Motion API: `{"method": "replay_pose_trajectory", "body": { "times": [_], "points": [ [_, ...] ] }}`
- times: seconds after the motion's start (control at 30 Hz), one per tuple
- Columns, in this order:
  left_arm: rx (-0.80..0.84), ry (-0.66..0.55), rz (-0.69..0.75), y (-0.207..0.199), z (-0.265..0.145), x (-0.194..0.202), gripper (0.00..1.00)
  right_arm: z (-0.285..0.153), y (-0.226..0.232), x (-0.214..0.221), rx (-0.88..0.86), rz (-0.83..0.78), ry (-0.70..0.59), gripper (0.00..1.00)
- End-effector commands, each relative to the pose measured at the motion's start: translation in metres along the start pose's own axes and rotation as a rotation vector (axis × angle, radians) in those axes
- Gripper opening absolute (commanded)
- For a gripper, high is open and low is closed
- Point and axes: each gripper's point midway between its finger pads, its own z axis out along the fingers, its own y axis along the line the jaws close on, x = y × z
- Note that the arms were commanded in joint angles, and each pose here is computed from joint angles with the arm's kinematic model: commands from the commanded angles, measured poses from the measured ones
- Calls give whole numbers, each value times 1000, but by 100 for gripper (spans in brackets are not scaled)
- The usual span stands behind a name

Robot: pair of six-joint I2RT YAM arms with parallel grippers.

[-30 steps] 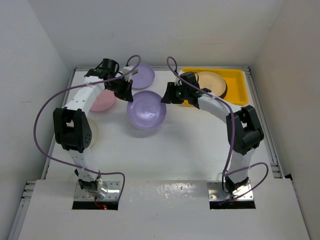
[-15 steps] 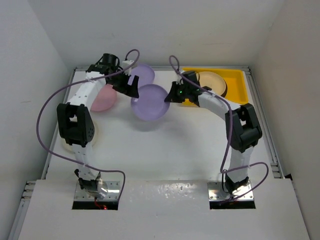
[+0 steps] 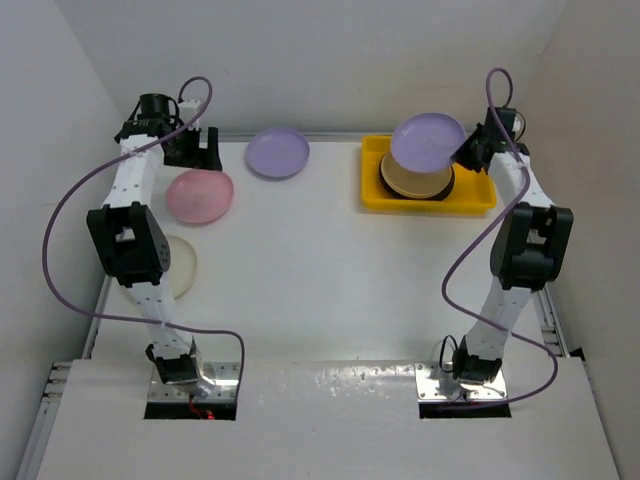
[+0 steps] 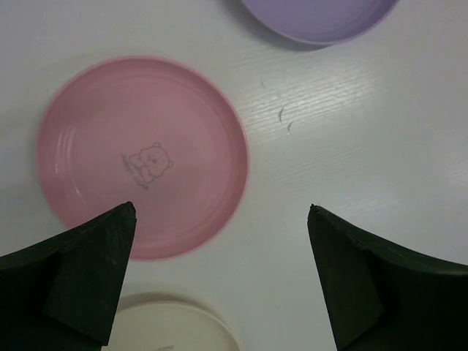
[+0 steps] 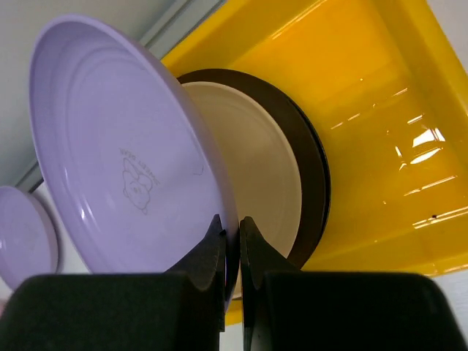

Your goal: Place the plates into the plastic bin on the countertop

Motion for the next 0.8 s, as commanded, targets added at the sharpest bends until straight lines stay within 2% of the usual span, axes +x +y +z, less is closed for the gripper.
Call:
{"method": "replay_pose_trajectory", "body": {
  "times": [0.0, 0.17, 0.23, 0.27, 0.3, 0.4, 0.53, 0.57, 0.67, 0.7, 0.73, 0.77],
  "points": [
    [50, 0, -40, -8, 18, -3, 100, 12, 7, 3, 14, 25, 35, 0],
    [82, -19, -56, -9, 29, -13, 100, 33, -4, 18, 52, 40, 97, 0],
    [90, -7, -54, -12, 37, -10, 100, 39, -9, 26, 64, 39, 119, 7],
    [90, -6, -54, -12, 37, -10, 100, 39, -14, 27, 79, 44, 123, 15],
    [95, -14, -35, -15, 41, -13, 100, 41, -18, 33, 93, 40, 134, 37],
    [86, -25, -11, -18, 55, -18, 100, 43, -24, 39, 116, -13, 154, 78],
    [92, -88, -32, -31, 85, -37, 100, 38, -37, 43, 201, -111, 199, 86],
    [76, -128, -52, -30, 93, -48, 100, 35, -40, 39, 223, -151, 185, 86],
    [-8, -153, -47, -28, 132, -57, 100, 20, -43, 36, 240, -180, 175, 87],
    [-42, -204, -43, -25, 136, -76, 100, 19, -41, 36, 231, -188, 166, 87],
    [-49, -175, -48, -29, 163, -64, 100, 13, -42, 40, 233, -203, 170, 87],
    [-77, -181, -42, -27, 172, -65, 100, 7, -38, 38, 225, -213, 156, 87]
  ]
}}
